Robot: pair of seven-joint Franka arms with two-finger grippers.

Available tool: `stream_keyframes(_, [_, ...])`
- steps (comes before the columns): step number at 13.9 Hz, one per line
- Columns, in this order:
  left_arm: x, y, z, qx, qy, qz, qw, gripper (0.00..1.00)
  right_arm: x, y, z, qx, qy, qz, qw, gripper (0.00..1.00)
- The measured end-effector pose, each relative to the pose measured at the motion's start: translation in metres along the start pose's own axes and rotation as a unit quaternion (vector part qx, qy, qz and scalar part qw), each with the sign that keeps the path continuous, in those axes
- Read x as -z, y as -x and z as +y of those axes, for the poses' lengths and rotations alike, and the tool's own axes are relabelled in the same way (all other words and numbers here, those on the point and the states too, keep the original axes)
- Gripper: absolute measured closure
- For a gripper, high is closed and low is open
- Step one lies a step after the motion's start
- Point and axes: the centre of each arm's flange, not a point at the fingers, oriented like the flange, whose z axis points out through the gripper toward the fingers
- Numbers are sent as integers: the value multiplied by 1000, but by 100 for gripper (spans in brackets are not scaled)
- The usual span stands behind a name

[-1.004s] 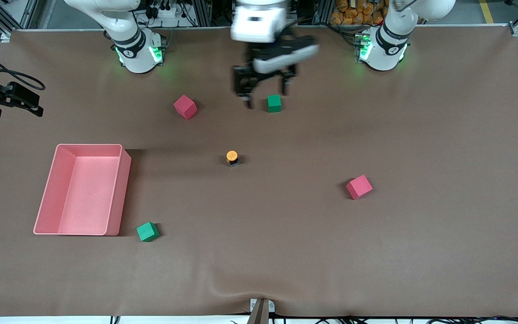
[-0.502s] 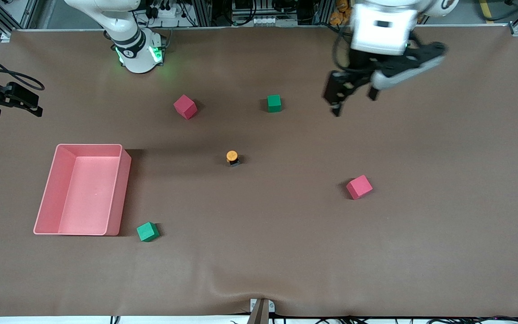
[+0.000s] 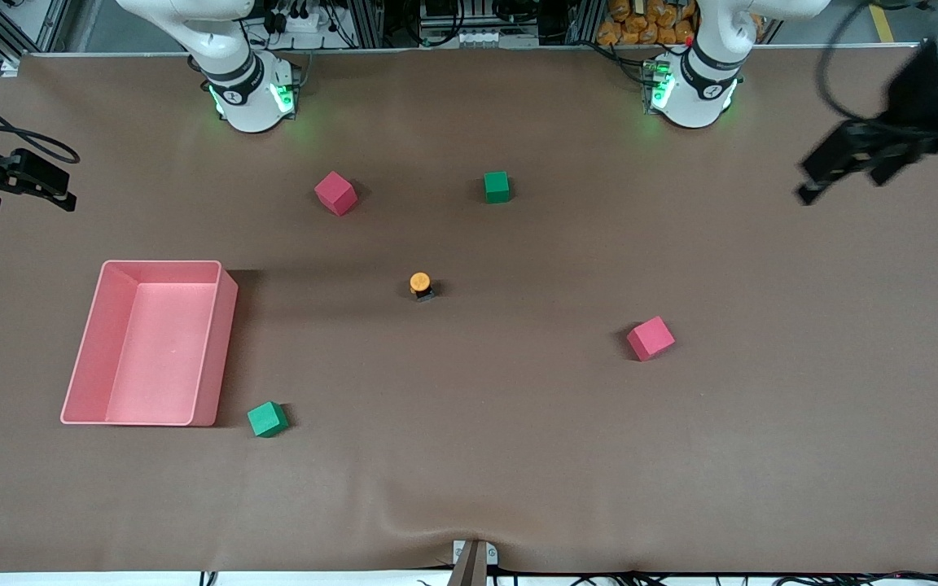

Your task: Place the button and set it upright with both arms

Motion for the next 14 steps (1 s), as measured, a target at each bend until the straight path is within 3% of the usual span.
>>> stream_keyframes(3, [-12, 4, -22, -16, -20, -47, 999, 0, 0, 0, 0, 0, 0, 0, 1000, 0])
stream_keyframes(6, [-36, 2, -43, -14, -25, -67, 997, 0, 0, 0, 0, 0, 0, 0, 1000, 0])
stream_keyframes(10, [-49, 22, -60, -20, -17, -64, 998, 0, 0, 0, 0, 0, 0, 0, 1000, 0])
stream_keyframes(14, [-51, 41, -31, -53, -45, -47, 996, 0, 0, 0, 0, 0, 0, 0, 1000, 0])
